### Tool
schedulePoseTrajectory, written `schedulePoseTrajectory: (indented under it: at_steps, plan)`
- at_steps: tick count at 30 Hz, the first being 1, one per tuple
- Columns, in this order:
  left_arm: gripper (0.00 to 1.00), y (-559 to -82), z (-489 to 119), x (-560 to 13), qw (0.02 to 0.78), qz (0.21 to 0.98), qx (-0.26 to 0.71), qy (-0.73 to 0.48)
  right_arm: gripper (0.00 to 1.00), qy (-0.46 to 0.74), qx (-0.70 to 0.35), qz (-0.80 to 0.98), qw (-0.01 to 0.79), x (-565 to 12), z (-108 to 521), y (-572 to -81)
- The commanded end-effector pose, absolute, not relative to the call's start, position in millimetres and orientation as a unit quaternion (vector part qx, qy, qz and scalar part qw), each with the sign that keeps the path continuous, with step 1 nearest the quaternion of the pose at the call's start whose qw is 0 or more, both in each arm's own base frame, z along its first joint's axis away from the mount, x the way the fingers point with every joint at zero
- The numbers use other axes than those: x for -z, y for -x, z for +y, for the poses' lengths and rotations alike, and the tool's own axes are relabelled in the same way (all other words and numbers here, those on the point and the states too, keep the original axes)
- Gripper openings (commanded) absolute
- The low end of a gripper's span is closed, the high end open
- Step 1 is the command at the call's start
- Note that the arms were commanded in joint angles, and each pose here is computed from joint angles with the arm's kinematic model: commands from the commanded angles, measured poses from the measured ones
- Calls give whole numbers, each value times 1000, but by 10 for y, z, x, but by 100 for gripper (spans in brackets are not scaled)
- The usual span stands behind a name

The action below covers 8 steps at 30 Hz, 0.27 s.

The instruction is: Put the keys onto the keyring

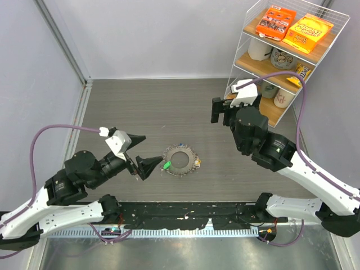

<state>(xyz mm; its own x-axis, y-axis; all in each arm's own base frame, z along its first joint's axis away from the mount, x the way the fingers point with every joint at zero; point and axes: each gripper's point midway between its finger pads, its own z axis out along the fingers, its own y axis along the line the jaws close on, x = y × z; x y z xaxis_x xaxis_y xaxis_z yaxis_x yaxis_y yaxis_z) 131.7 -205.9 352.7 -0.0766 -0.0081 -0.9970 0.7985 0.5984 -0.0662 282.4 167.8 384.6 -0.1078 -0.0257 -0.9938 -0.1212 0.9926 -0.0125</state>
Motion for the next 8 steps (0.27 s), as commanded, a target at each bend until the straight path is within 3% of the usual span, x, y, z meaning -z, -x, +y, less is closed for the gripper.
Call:
schedulePoseTrajectory:
  at_steps: [1, 8]
  plan:
    - [100, -1375, -1909, -3906, 651, 629, 314, -287, 95, 2, 23, 716, 698, -4138, 1459, -2739]
    - [100, -1335, -1857, -3971, 652, 625, 318, -288, 95, 46, 70, 706, 704, -4204, 1658, -2655]
